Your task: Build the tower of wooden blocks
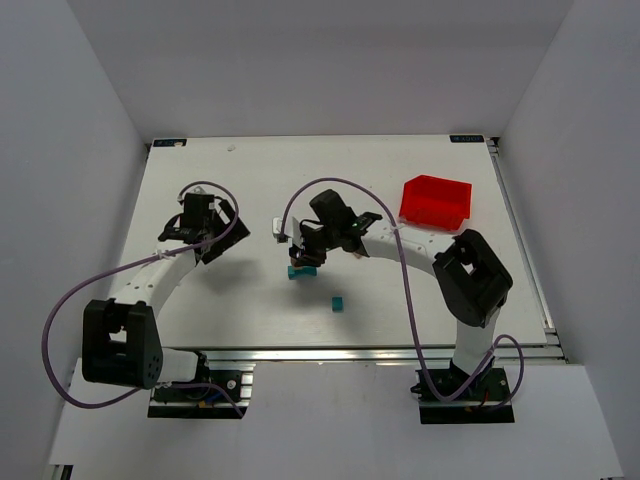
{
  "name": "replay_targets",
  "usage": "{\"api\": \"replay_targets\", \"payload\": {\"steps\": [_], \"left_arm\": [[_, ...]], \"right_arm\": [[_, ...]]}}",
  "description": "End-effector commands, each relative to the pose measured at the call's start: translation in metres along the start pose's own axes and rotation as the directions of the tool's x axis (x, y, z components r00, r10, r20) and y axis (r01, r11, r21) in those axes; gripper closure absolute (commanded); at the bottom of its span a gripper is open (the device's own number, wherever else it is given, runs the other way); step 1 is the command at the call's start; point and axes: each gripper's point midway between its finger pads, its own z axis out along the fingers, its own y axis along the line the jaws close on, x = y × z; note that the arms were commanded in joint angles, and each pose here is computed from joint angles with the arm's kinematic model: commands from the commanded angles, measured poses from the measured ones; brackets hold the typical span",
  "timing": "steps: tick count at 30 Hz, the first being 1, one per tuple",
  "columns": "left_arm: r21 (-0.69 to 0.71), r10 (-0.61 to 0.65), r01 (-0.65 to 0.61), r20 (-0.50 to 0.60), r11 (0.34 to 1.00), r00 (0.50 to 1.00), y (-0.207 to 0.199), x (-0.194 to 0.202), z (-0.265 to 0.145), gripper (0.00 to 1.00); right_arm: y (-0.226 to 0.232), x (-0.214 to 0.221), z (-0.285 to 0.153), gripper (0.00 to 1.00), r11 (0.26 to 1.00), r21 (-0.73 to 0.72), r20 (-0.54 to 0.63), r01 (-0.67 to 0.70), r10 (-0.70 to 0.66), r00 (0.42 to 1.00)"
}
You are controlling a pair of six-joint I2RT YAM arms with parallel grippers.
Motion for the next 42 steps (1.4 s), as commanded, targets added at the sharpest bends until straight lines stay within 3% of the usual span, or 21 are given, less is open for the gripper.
{"api": "replay_targets", "payload": {"steps": [1, 14, 42], "left_arm": [[0.026, 0.0, -0.002, 0.047, 1.0, 0.999, -0.006, -0.01, -0.005, 0.02], [0.059, 0.011, -0.014, 0.049, 0.998, 0.999, -0.011, -0.009, -0.003, 0.02], [0.099, 0.031, -0.039, 0.078, 0.994, 0.996, -0.017, -0.012, -0.006, 0.02]], "right_arm": [[-0.023, -0.025, 0.004, 1.0, 0.997, 0.071, 0.048, 0.029, -0.032, 0.998], [-0.01, -0.014, 0.01, 1.0, 0.999, 0.013, 0.04, 0.042, -0.042, 0.998], [-0.002, 0.007, 0.016, 0.88, 0.997, -0.024, 0.004, 0.069, -0.069, 0.998]]}}
